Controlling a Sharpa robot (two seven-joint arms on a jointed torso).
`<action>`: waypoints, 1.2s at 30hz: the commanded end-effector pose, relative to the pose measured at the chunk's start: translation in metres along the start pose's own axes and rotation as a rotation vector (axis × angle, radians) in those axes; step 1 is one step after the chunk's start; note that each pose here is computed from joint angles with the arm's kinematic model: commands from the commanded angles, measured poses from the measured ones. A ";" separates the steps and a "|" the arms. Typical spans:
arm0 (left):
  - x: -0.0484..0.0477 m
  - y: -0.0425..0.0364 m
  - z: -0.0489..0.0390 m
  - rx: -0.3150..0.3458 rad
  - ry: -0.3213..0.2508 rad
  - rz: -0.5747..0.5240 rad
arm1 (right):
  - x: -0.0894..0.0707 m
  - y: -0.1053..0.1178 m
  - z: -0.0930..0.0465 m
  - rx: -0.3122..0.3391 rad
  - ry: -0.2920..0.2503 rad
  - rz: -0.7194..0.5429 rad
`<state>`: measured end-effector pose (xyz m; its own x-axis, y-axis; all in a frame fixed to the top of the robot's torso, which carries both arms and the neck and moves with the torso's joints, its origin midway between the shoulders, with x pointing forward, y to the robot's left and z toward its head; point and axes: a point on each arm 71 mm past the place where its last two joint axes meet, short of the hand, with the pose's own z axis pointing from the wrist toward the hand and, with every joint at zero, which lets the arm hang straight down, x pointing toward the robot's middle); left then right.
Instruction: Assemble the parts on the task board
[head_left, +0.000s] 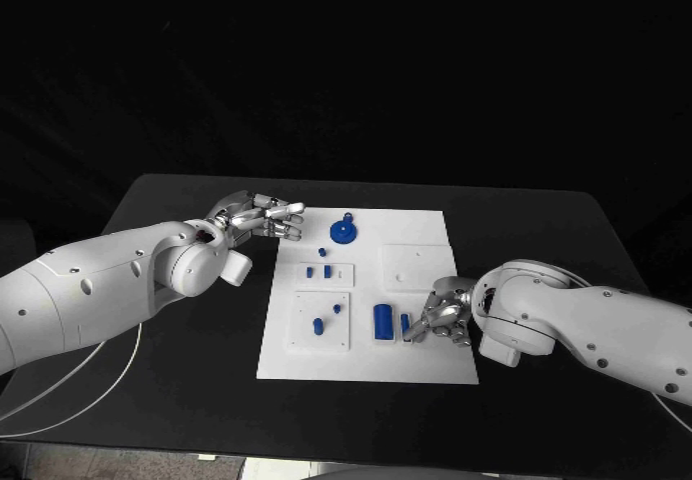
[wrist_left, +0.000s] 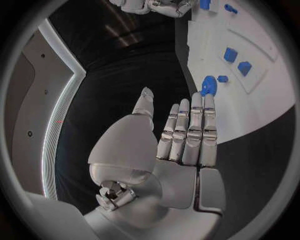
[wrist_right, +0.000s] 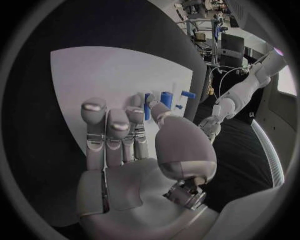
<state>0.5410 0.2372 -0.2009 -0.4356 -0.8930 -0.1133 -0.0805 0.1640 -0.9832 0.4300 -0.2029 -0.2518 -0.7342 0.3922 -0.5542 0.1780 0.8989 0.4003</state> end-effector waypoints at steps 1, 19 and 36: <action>0.0019 -0.0014 0.0002 0.011 0.013 -0.002 | 0.000 -0.005 0.002 -0.006 -0.003 -0.004; -0.0113 -0.0055 -0.0015 0.075 -0.101 -0.047 | -0.085 -0.022 0.008 -0.241 -0.296 0.286; -0.0349 -0.0162 0.0128 0.105 -0.246 -0.108 | -0.157 -0.042 0.038 -0.528 -0.612 0.696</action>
<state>0.5663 0.2587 -0.1864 -0.2347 -0.9700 -0.0630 -0.0273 0.0714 -0.9971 0.5606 -0.2947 -0.2170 -0.1403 0.9012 -0.4101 0.1061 0.4255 0.8987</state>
